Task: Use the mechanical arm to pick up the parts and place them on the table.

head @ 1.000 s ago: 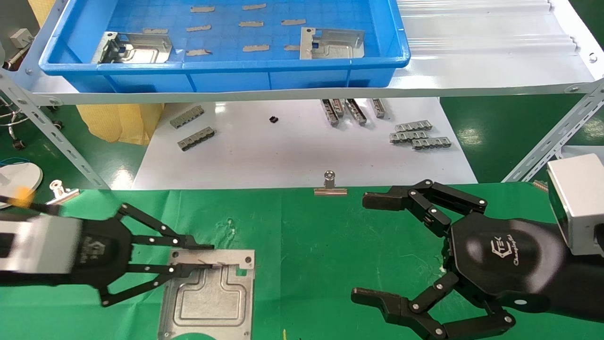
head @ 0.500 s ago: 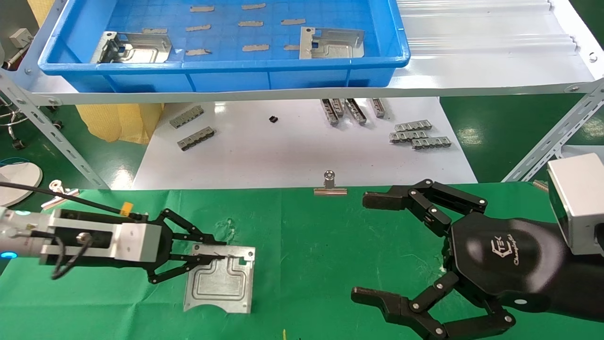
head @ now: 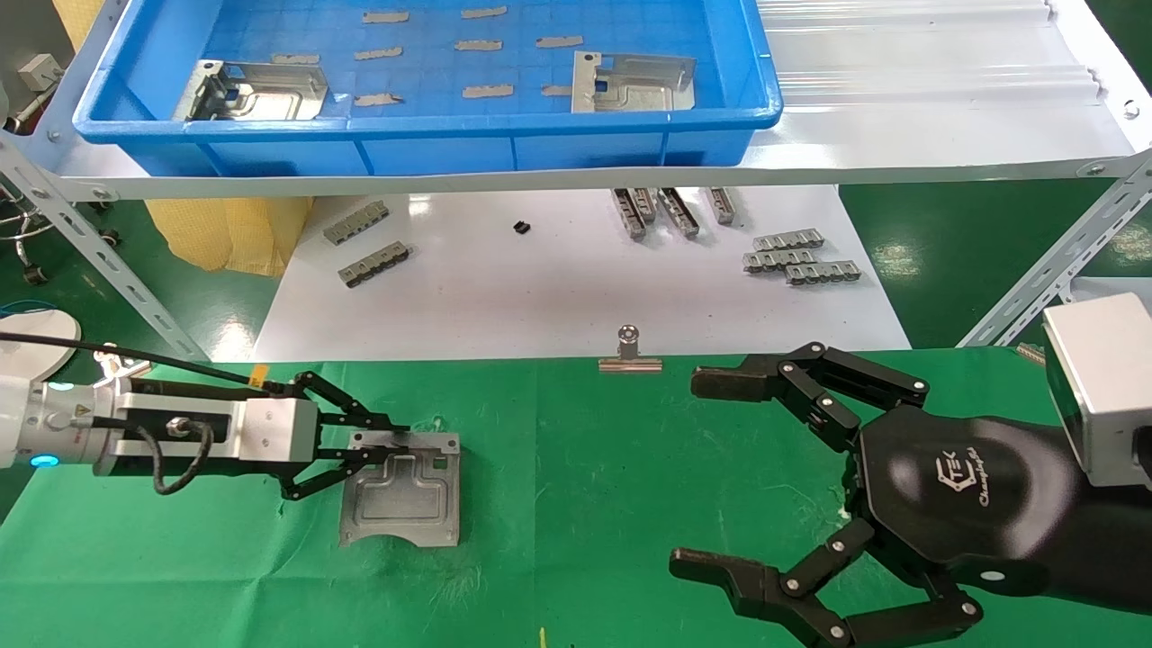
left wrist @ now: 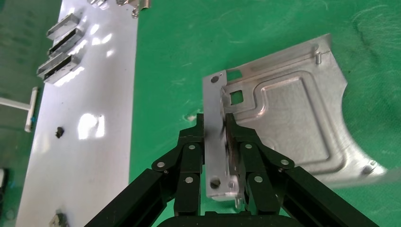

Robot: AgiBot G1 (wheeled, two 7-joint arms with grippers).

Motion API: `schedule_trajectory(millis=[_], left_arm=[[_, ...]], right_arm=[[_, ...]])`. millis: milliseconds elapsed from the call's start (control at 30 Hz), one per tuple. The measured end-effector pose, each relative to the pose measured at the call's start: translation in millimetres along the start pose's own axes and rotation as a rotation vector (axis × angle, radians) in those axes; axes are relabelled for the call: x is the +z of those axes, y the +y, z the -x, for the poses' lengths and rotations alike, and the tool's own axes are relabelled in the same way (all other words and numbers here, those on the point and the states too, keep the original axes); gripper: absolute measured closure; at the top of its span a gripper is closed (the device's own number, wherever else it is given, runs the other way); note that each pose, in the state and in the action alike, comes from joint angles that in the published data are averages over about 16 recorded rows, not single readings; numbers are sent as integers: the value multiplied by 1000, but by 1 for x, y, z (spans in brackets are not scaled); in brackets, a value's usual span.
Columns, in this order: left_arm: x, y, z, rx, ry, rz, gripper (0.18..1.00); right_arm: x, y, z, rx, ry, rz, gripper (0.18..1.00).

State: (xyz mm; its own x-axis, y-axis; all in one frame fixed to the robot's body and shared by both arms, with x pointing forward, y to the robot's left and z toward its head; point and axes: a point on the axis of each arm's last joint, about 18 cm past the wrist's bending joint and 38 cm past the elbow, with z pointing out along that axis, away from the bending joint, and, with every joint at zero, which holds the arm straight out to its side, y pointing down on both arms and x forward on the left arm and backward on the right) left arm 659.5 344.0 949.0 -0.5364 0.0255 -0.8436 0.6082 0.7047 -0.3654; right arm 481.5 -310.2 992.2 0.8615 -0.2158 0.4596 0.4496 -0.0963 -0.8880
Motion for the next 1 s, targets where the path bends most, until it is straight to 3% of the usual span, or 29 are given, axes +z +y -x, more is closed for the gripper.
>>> schedule_trajectory(millis=[267, 467, 767, 1000], left_arm=[[-4, -7, -1, -18, -5, -50, 861], [-12, -12, -5, -107, -33, -117, 787], [-22, -11, -10, -270, -92, -193, 602], [-23, -11, -11, -306, -105, -213, 440]], right_arm=[[0, 0, 0, 0, 0, 0, 179], [0, 0, 0, 0, 0, 0, 179], [0, 0, 0, 0, 0, 0, 179], [0, 0, 0, 0, 1, 0, 179]])
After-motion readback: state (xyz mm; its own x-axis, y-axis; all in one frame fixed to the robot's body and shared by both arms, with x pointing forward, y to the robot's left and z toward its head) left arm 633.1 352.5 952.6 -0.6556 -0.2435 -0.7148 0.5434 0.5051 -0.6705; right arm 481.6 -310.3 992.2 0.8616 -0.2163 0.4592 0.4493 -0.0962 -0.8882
